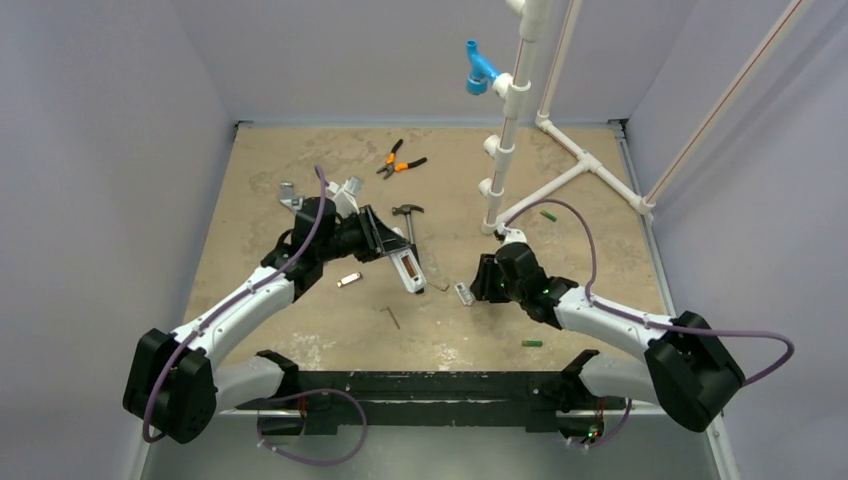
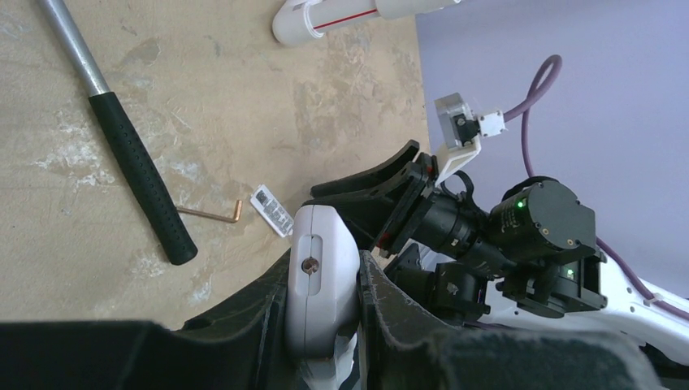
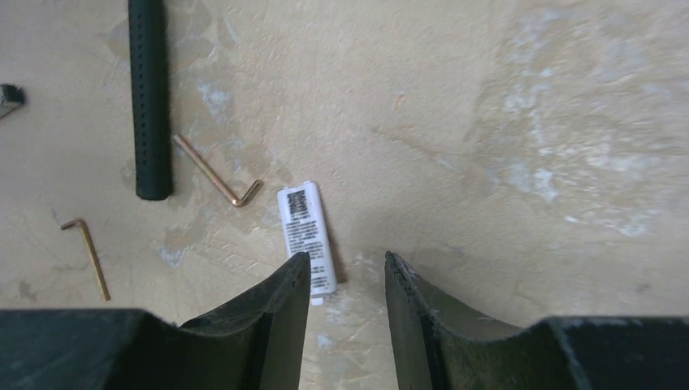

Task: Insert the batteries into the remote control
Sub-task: Place the battery cover at the center of the board, then pick up the battery from the center of the board.

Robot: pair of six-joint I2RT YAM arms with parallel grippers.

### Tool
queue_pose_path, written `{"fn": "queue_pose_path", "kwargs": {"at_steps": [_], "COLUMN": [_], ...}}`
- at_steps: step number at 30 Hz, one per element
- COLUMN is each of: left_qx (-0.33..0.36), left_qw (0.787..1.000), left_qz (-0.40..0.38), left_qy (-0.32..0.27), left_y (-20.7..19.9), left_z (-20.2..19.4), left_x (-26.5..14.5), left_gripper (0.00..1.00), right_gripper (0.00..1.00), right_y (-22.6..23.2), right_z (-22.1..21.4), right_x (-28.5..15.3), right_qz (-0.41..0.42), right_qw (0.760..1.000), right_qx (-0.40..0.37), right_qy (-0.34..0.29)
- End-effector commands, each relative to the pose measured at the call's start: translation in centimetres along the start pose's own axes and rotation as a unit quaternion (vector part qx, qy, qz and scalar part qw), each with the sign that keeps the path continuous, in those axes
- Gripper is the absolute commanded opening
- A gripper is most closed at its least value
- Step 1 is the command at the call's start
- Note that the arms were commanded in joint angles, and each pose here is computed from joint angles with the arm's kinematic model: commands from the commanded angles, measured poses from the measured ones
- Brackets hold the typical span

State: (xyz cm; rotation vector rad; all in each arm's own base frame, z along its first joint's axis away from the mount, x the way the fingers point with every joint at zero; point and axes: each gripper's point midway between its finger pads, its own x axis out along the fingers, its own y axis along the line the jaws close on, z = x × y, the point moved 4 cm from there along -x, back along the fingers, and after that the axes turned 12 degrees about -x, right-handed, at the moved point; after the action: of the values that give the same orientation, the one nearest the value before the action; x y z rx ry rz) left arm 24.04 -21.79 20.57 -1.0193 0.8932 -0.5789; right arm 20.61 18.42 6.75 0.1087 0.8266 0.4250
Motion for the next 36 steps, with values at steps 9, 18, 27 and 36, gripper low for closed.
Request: {"fn": "queue_pose_path", "kwargs": {"at_steps": [9,18,27,36], "left_qx": [0.028,0.04,0.063,0.067], "left_qw": [0.999,0.999,0.998,0.997], "left_qz": [-0.028,-0.021,-0.012,-0.012], "left_qy": [-0.008,0.02,0.026,0.023], "left_y": [-2.5,-3.9,-4.2,-4.2], "left_z": [1.1,0.8,0.3,0.4], "left_x": [-0.5,-1.5,-2.8,-2.7], "left_gripper": [0.0,0.0,0.0,0.0], "right_gripper": [0.44,0.51,0.58,0.59], "right_y": [-8.6,-14.1,-19.2,-23.0], "right_z": [9.2,14.8,16.8,17.1], "right_x": [-3.4,-1.3,1.5,2.0], "right_qz": [-0.185,-0.149,-0.12,-0.156], "right_qw": [0.982,0.985,0.983,0.964], "right_qx": [-0.004,-0.079,-0.137,-0.212], "right_qy": [-0.041,-0.039,0.01,0.029]}}
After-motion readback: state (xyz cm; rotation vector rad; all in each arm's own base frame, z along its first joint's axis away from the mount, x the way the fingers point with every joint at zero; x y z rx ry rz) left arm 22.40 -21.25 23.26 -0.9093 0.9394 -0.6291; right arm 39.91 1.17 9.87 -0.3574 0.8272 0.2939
